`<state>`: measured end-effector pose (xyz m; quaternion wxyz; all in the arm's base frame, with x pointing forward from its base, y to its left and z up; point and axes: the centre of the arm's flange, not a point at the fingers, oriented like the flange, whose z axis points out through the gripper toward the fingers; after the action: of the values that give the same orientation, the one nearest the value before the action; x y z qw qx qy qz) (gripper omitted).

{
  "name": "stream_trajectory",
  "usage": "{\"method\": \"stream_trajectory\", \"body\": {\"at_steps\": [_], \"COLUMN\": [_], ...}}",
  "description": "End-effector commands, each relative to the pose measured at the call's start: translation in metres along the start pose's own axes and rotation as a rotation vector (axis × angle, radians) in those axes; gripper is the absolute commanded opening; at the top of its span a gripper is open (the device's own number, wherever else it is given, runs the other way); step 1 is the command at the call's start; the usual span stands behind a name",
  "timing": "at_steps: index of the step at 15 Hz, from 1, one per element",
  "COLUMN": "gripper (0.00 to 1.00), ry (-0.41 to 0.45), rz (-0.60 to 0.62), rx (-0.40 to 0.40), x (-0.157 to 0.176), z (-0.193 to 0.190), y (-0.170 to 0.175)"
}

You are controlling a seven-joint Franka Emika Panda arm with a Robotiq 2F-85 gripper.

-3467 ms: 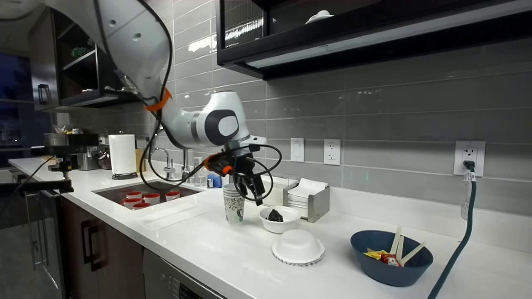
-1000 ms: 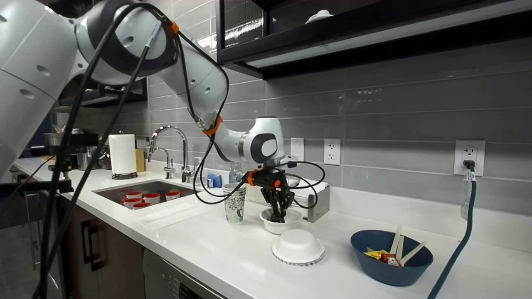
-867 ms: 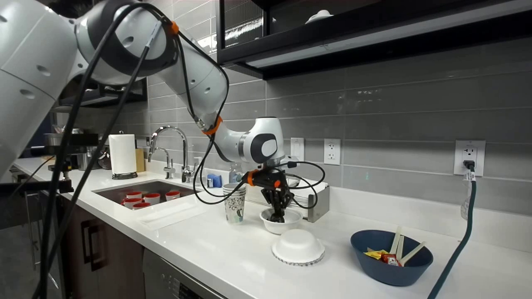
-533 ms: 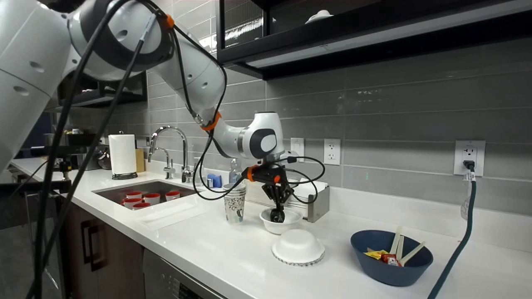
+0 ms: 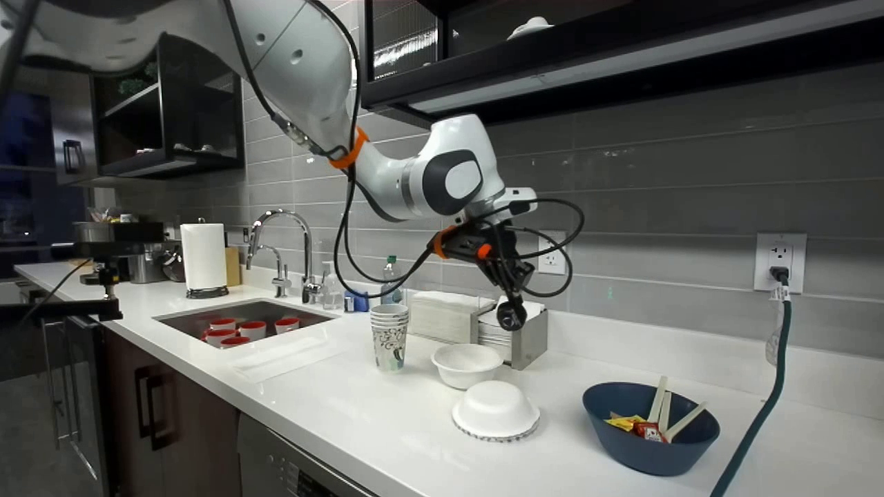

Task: Pick up the round black object from the white bowl and put it in the blue bowl

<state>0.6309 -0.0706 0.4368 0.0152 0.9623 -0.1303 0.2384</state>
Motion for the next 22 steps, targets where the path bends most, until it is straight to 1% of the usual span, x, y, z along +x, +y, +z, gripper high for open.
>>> {"method": "stream_trajectory", "body": {"at_steps": [1, 2, 3, 4, 5, 6, 7, 8, 9, 11, 13, 14, 15, 16, 18, 19, 20, 21, 22], "gripper": [0.02, 0.01, 0.04, 0.04, 0.04, 0.01, 0.01, 0.01, 0.01, 0.01, 0.01, 0.01, 0.29, 0.30, 0.43, 0.51, 0.57, 0.63, 0.71], "ry": [0.083, 0.086, 0.059, 0.063, 0.063, 0.063, 0.067, 0.046, 0.052, 0.065, 0.079, 0.072, 0.067, 0.063, 0.019, -0.017, -0.053, -0.093, -0.084], "rz": [0.173, 0.239, 0.154, 0.191, 0.209, 0.218, 0.243, 0.289, 0.320, 0.384, 0.452, 0.482, 0.494, 0.502, 0.478, 0.448, 0.406, 0.352, 0.286], "rx": [-0.069, -0.057, -0.050, -0.059, -0.062, -0.060, -0.081, -0.111, -0.158, -0.218, -0.251, -0.259, -0.261, -0.264, -0.268, -0.274, -0.280, -0.243, -0.201], "x": [-0.011, -0.012, -0.001, -0.003, -0.005, -0.005, -0.001, 0.008, 0.013, 0.020, 0.029, 0.034, 0.038, 0.041, 0.045, 0.045, 0.043, 0.034, 0.020], "z": [-0.004, -0.004, -0.003, -0.001, 0.001, 0.001, 0.009, 0.021, 0.031, 0.047, 0.057, 0.059, 0.062, 0.063, 0.056, 0.045, 0.034, 0.017, 0.002], "y": [0.067, 0.068, 0.065, 0.077, 0.080, 0.079, 0.079, 0.091, 0.106, 0.132, 0.152, 0.159, 0.163, 0.164, 0.164, 0.166, 0.171, 0.183, 0.196]}}
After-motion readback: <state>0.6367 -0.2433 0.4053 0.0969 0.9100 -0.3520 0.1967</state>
